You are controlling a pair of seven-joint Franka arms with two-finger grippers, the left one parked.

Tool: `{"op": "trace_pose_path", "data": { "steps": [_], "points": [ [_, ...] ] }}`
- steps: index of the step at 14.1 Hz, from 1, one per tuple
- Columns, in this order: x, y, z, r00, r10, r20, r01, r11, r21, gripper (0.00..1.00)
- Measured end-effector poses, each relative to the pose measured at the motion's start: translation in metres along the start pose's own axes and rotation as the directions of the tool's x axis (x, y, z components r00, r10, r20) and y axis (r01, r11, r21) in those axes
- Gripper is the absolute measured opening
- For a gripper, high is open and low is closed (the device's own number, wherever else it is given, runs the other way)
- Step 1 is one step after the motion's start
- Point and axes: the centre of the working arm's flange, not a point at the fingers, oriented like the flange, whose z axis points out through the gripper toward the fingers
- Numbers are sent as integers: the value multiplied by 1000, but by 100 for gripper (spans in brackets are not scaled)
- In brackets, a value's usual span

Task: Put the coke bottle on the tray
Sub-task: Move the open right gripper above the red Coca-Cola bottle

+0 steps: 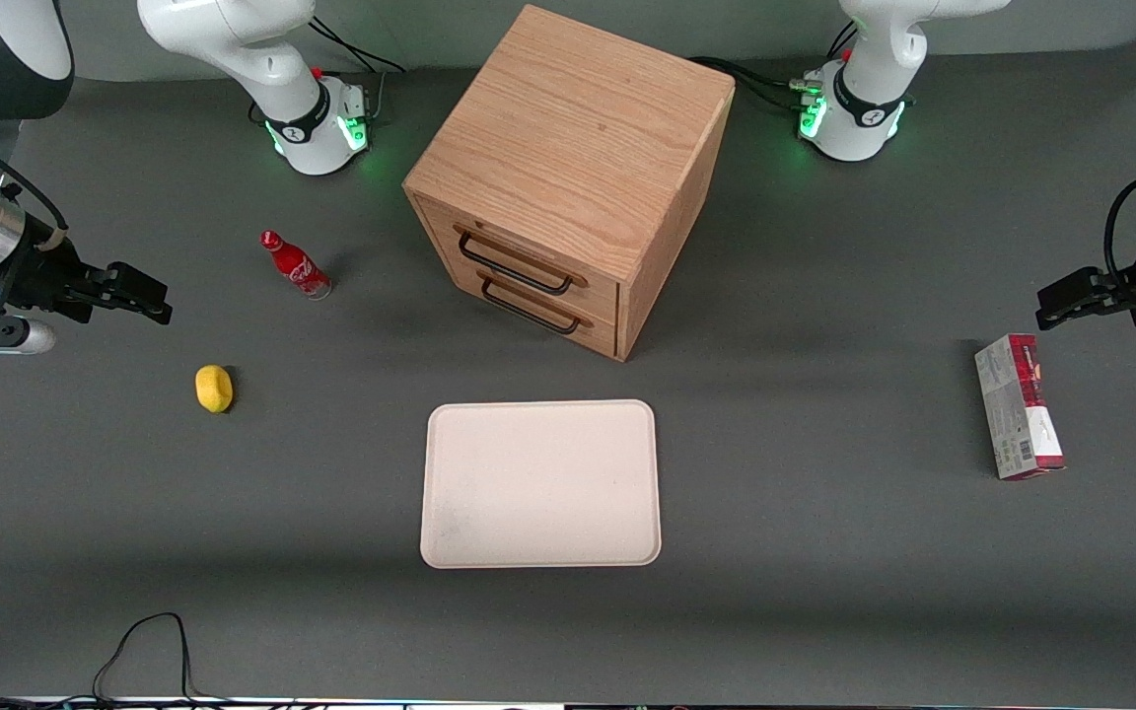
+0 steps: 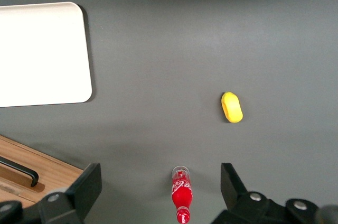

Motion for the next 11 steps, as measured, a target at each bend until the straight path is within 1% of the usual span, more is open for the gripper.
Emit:
{"op": "trace_pose_path", "data": {
  "steps": [1,2,6,8,9,11],
  "points": [
    [0,0,0,1000,0,1,0,1000,0,100],
    [-1,0,1,1000,0,11,0,1000,-1,100],
    [-16,4,5,994,3,106,-2,1000,-11,100],
    [-35,10,12,990,4,142,-3,1000,-6,100],
    [-49,14,18,988,3,155,-4,1000,0,100],
    [-86,24,38,988,0,153,-3,1000,19,100]
  ]
}}
